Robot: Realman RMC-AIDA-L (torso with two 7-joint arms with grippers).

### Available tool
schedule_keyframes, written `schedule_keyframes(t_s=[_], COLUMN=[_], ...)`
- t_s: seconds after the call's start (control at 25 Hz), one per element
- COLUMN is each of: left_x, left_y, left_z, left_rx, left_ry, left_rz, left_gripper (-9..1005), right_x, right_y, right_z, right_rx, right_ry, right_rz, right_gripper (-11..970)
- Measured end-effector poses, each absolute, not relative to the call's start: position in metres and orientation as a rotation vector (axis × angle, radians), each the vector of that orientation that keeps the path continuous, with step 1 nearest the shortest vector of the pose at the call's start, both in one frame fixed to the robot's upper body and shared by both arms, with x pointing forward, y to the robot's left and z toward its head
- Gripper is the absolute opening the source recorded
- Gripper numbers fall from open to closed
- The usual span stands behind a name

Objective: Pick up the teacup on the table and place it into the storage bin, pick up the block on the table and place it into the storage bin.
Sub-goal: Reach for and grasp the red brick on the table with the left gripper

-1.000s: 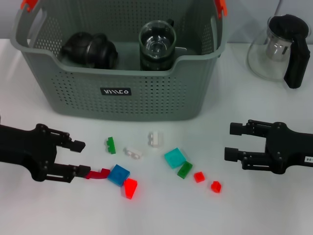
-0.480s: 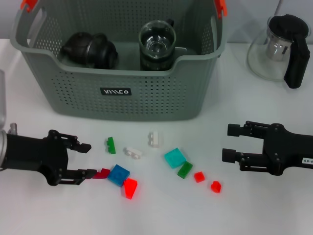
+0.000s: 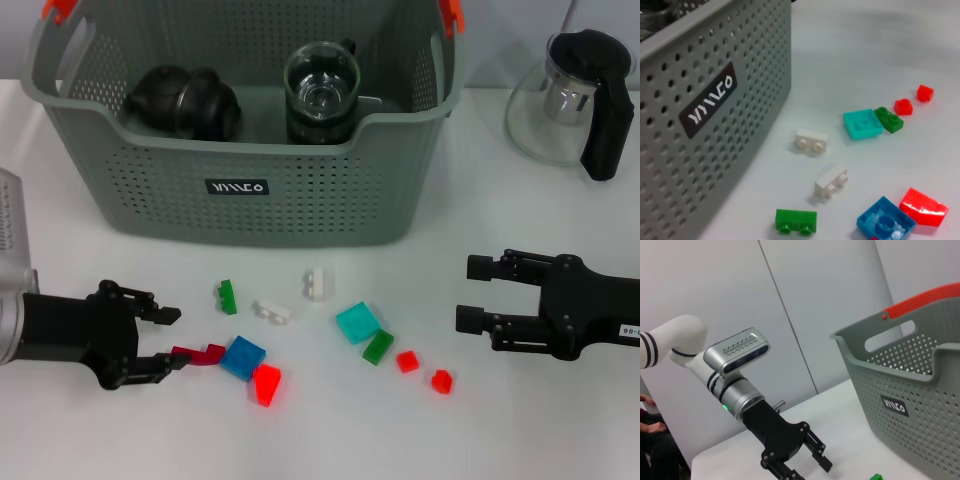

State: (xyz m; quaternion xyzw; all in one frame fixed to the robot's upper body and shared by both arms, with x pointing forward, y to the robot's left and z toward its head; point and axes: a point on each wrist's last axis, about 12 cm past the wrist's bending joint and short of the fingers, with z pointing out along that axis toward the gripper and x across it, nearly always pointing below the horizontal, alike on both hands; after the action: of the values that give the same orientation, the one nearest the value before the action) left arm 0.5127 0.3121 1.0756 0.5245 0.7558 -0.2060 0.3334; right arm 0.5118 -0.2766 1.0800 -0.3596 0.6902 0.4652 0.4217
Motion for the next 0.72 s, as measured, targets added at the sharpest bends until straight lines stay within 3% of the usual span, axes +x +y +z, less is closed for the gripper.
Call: schedule_keyframes(t_s=[0.72], left_x=[0.507], left_y=[0.309], left_z=[1.051], left_rx=[1.380], left_ry=[1.917], left_rz=[-0.505], left_gripper=[529], right_x=[0.513], right_y=[-0.275], right_z=[1.080], right_rx=[-0.898], right_ry=[1.730], right_rz=[1.175], right_gripper=[823])
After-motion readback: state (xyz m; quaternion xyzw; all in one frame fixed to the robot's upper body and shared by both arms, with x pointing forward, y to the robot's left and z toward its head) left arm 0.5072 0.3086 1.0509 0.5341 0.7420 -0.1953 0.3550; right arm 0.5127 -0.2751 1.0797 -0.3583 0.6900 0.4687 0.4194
